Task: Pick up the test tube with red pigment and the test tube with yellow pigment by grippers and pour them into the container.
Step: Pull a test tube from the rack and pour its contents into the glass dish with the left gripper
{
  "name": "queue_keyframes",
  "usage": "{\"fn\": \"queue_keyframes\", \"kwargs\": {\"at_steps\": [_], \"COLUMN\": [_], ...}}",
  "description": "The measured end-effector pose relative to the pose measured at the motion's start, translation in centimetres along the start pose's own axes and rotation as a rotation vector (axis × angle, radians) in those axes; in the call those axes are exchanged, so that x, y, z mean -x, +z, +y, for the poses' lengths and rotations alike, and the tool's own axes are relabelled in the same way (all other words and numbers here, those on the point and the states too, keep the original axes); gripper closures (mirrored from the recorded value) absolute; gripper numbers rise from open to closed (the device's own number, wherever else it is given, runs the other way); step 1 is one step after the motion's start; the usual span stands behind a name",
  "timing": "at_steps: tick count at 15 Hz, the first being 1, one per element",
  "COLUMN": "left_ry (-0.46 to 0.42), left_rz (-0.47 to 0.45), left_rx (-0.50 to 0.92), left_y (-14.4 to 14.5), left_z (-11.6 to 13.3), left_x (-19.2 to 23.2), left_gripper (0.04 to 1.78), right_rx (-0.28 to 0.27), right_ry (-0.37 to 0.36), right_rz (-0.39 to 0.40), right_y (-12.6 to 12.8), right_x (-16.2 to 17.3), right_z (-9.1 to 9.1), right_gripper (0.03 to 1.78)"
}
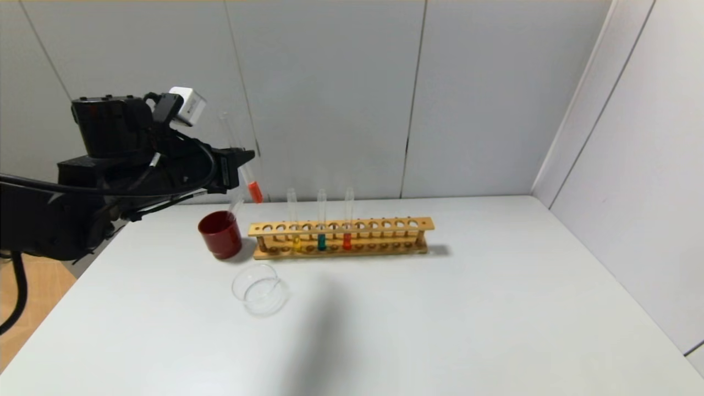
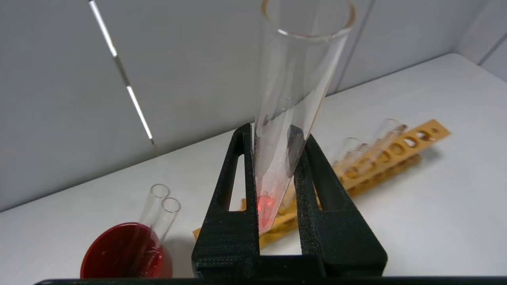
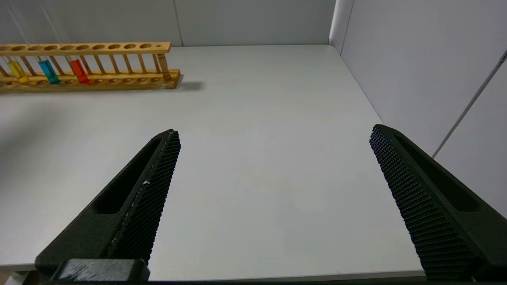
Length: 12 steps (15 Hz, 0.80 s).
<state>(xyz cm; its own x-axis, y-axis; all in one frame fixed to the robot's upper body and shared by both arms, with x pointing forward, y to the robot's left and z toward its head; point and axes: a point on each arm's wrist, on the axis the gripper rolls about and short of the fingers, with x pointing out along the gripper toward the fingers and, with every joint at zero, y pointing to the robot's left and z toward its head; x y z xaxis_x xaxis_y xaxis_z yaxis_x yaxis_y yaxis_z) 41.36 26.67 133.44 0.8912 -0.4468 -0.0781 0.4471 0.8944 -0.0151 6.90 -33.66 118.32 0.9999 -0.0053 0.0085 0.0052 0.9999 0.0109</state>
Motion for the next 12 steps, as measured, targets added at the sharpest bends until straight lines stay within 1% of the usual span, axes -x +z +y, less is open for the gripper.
{"fn": "queue_keyframes", "kwargs": {"at_steps": [2,5,8,12], "left_ry": [0.004,0.005,0.038,0.104], "left_rz": [0.009,0.044,0.131,0.246], "left_rx": [-0.034,-0.11,-0.193,-0.324], "left_y": [0.7,0.4,-1.1,-3.8], "left_z": [-0.6,-1.6,-1.9,-1.7], "left_x": [2.2,6.0,9.4,11.2], "left_gripper": [1.5,1.5,1.5,1.5], "right_rx": [0.0,0.0,0.0,0.0], "right_ry": [0.0,0.0,0.0,0.0], "right_rz": [0.0,0.001,0.0,0.0], "right_y": [0.0,0.0,0.0,0.0], "right_x": [0.0,0.0,0.0,0.0], "right_z": [0.0,0.0,0.0,0.0], "right_gripper": [0.06,0.06,0.06,0.06]}}
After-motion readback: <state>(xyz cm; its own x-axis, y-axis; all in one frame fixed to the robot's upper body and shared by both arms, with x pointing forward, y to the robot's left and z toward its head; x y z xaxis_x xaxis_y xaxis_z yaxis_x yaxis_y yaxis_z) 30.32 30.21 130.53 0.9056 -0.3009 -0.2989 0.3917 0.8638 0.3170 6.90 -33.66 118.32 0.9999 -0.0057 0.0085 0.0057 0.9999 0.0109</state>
